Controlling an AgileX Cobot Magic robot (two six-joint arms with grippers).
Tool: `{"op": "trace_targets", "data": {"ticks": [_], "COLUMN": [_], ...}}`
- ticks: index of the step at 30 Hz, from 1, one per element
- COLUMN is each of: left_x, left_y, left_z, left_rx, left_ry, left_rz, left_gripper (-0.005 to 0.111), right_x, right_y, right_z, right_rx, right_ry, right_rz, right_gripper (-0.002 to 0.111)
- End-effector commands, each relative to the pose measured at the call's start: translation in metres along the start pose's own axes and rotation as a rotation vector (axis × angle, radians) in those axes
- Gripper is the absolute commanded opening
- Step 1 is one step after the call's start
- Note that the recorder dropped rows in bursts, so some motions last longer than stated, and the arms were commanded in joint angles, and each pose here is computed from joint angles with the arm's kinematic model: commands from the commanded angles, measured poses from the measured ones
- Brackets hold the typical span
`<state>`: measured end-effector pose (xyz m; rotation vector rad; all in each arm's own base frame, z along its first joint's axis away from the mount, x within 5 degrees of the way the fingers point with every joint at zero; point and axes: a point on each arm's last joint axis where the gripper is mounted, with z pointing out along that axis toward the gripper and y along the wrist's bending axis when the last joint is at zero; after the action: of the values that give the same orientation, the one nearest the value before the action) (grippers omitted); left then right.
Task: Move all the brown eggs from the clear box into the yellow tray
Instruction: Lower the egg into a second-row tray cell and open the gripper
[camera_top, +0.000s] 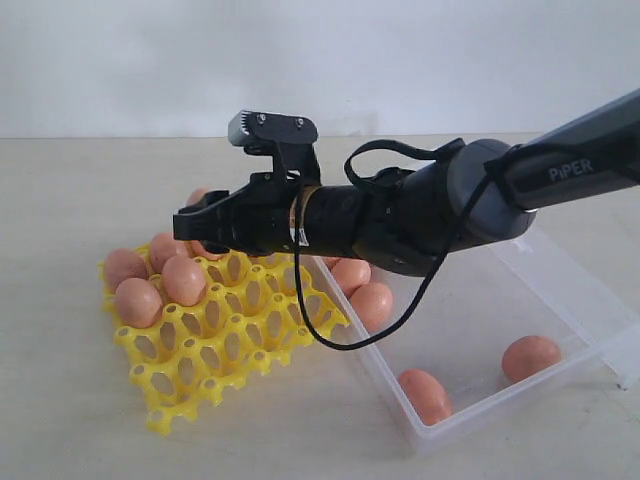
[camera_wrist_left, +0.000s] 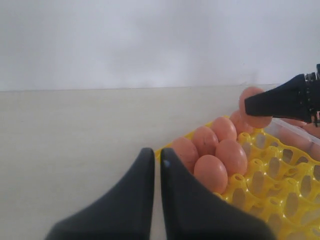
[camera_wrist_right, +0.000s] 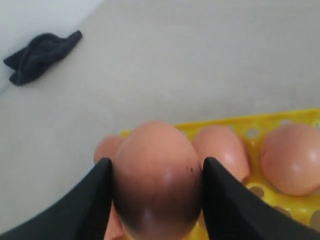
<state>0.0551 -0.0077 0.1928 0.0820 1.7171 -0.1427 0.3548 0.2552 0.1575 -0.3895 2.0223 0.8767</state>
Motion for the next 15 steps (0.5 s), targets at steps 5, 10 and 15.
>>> {"op": "trace_targets", "data": {"ticks": [5, 10, 15], "left_x": [0.0, 0.0, 0.0], "left_y": [0.0, 0.0, 0.0], "left_z": [0.0, 0.0, 0.0], "left_rx": [-0.001, -0.001, -0.001], "left_ry": [-0.008, -0.008, -0.008], "left_rz": [-0.003, -0.003, -0.003], "left_gripper": [0.004, 0.004, 0.004], "right_x": [0.005, 0.019, 0.026], "right_y": [-0.005, -0.016, -0.019], "right_z": [0.001, 0.009, 0.013], "right_rx": [0.035, 0.051, 0.043], "right_ry": [0.066, 0.1, 0.11], "right_rz": [-0.153, -0.146, -0.153], "right_gripper": [0.0, 0.0, 0.0]}}
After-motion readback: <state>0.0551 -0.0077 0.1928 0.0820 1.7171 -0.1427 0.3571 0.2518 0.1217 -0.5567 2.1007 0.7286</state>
